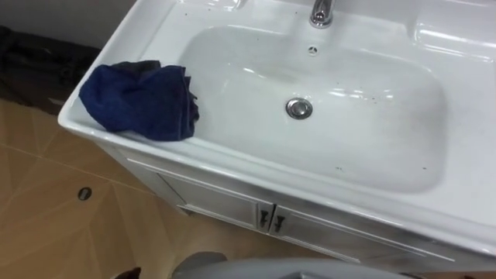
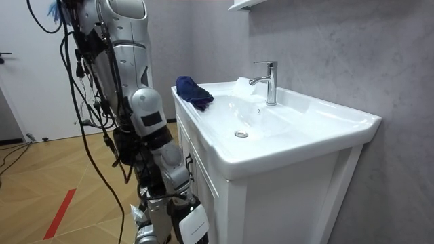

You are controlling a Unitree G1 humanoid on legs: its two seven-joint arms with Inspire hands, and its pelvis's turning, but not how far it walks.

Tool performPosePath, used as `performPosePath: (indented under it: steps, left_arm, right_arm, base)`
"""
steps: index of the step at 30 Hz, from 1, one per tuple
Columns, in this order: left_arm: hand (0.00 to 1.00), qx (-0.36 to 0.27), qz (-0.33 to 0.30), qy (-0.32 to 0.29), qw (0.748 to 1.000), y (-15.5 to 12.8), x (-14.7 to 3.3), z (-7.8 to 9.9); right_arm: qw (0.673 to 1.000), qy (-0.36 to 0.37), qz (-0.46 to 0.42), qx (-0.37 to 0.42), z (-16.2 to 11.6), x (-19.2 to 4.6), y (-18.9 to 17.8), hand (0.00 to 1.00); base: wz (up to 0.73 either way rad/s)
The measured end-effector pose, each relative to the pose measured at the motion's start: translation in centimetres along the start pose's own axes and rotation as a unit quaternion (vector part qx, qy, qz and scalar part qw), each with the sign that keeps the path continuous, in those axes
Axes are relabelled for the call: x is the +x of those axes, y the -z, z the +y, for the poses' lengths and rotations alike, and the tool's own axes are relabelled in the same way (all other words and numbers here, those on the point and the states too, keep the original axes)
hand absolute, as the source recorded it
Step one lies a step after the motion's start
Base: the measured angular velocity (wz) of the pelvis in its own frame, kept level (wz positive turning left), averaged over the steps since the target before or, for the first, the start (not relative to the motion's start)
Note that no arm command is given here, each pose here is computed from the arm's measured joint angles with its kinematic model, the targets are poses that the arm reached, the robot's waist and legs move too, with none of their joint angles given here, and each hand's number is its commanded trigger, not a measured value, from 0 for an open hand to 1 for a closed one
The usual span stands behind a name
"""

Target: Wipe basin

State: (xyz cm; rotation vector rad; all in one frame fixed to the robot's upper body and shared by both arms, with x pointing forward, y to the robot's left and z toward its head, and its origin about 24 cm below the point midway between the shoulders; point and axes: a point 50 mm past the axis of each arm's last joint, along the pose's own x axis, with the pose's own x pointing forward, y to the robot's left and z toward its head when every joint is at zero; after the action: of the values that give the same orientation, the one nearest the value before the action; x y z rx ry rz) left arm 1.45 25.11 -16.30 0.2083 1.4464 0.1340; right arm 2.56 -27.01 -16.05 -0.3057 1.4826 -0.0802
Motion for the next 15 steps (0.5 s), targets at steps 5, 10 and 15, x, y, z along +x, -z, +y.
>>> performPosePath:
  steps: [5,10,15]
  left_arm:
    - [0.0,0.023,0.007,0.006,1.0,0.06,0.02,-0.29]
    - [0.0,0.045,0.014,0.005,0.999,0.16,0.04,-0.32]
    - [0.0,0.048,0.014,0.005,0.999,-0.07,0.08,-0.31]
  right_arm:
    - [1.0,0.0,0.01,-0.009,0.13,0.02,-0.02,0.0]
    - [1.0,-0.001,0.02,-0.008,0.19,0.02,0.15,0.0]
    - [1.0,-0.002,0.022,-0.007,0.33,0.03,0.07,0.0]
  base:
    - [-0.03]
    - [-0.09]
    - [-0.05]
